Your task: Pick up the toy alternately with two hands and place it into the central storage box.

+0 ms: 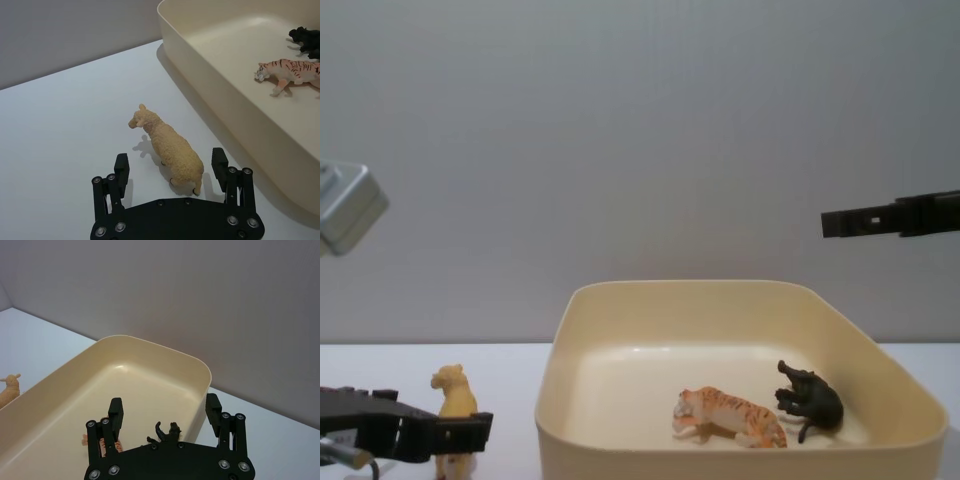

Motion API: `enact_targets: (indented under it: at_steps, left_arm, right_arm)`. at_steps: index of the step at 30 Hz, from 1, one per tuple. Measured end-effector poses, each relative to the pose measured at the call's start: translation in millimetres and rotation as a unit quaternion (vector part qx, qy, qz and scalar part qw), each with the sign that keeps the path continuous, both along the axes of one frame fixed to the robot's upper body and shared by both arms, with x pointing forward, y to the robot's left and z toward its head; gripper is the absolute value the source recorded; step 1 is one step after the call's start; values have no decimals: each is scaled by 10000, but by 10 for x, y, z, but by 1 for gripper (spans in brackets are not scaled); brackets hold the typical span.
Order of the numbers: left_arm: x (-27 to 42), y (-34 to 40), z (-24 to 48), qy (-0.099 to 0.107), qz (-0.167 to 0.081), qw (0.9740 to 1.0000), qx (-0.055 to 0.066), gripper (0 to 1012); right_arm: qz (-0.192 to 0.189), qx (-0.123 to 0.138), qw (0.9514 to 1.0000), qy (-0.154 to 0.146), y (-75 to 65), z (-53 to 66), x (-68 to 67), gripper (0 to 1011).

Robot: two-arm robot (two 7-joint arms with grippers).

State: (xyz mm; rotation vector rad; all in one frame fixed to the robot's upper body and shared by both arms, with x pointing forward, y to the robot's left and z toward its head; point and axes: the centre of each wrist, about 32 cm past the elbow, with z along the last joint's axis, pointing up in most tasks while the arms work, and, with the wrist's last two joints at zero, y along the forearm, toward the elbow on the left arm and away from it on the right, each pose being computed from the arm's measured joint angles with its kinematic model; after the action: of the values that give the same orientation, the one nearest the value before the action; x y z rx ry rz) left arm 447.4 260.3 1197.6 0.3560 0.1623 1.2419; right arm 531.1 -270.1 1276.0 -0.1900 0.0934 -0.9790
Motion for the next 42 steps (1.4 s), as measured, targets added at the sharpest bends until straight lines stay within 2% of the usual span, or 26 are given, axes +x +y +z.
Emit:
enact_targets:
  at_steps: [8, 14, 20, 21, 23, 24, 25, 34, 36, 40, 42]
  left_arm:
    - [113, -5, -61, 23, -10, 10000, -63, 1002]
    - [159, -10, -83, 42, -35, 10000, -80, 973]
    - [194, -13, -99, 57, -48, 9999, -90, 837]
    - [200, -13, -103, 61, -51, 9999, -93, 782]
    - [205, -14, -106, 64, -53, 9999, -95, 754]
    - [209, -15, -108, 65, -56, 9999, -97, 688]
    - [212, -15, -109, 66, -56, 9999, -97, 688]
    - [217, -7, -96, 56, -97, 9999, -103, 383]
    - [224, 3, -79, 50, -142, 9998, -98, 348]
    - [245, 25, -35, 26, -217, 9997, -80, 348]
    - [272, 48, 8, 7, -304, 9995, -63, 348]
  right_arm:
    - [0, 0, 10000, 0, 0, 0, 0, 1001]
    - [0, 0, 10000, 0, 0, 0, 0, 1001]
    - [0, 0, 10000, 0, 0, 0, 0, 1001]
    - [0, 0, 10000, 0, 0, 0, 0, 1001]
    - [0, 0, 10000, 0, 0, 0, 0, 1001]
    - [0, 0, 10000, 0, 0, 0, 0, 1001]
    - [0, -1, 10000, 0, 0, 0, 0, 1001]
    - [0, 0, 10000, 0, 0, 0, 0, 1001]
    - [0, 0, 10000, 0, 0, 0, 0, 1001]
    - [0, 0, 10000, 0, 0, 0, 0, 1001]
    - [0, 0, 10000, 0, 0, 0, 0, 1001]
